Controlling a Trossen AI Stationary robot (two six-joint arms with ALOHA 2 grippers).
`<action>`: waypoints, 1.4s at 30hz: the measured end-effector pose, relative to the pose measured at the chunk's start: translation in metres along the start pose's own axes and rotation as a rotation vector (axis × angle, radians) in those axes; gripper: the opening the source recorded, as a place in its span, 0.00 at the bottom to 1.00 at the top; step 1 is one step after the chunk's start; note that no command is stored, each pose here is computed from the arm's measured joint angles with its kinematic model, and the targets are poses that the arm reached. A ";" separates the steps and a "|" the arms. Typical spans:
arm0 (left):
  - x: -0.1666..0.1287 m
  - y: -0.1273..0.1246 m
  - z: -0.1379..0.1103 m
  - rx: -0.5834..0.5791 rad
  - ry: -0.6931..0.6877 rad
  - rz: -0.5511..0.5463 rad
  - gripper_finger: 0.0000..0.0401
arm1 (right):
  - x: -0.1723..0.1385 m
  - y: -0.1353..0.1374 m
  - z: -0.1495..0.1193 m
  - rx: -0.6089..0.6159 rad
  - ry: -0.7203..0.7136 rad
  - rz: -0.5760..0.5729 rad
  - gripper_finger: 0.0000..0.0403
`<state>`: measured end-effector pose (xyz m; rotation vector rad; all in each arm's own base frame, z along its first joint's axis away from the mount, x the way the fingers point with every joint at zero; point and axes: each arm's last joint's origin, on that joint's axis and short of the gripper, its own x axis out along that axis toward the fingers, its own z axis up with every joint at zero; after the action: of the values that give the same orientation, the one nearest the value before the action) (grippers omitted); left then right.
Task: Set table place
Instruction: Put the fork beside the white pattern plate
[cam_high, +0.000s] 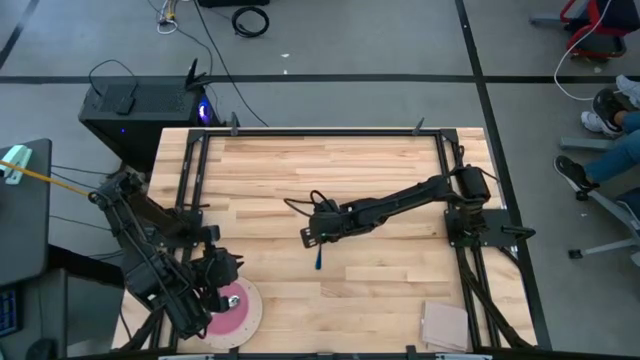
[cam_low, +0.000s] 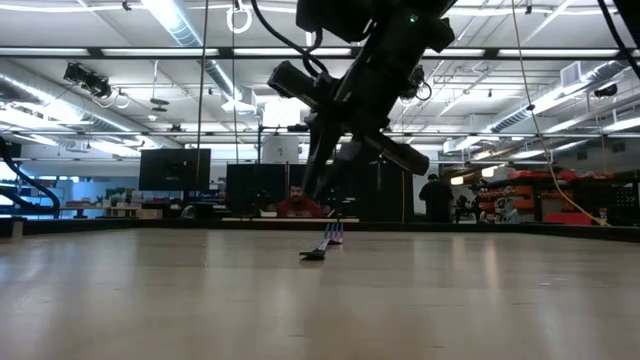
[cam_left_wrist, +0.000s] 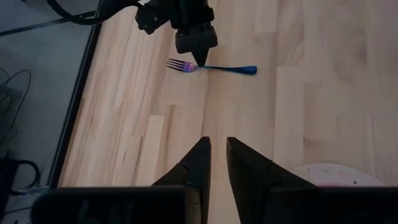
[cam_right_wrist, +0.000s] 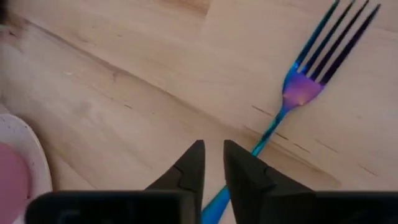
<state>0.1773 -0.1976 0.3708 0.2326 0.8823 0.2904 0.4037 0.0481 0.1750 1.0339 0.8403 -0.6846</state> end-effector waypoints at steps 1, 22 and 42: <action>0.000 0.000 0.000 0.000 0.000 0.000 0.15 | 0.001 0.000 0.000 0.000 -0.003 0.001 0.17; 0.000 0.000 0.000 -0.001 0.000 0.000 0.15 | 0.034 -0.017 -0.009 0.042 0.035 -0.131 0.27; 0.000 0.000 0.000 -0.002 -0.001 -0.001 0.13 | 0.054 -0.020 -0.015 0.069 0.032 -0.139 0.02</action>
<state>0.1774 -0.1977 0.3708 0.2303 0.8816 0.2900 0.4113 0.0491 0.1165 1.0573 0.9279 -0.8213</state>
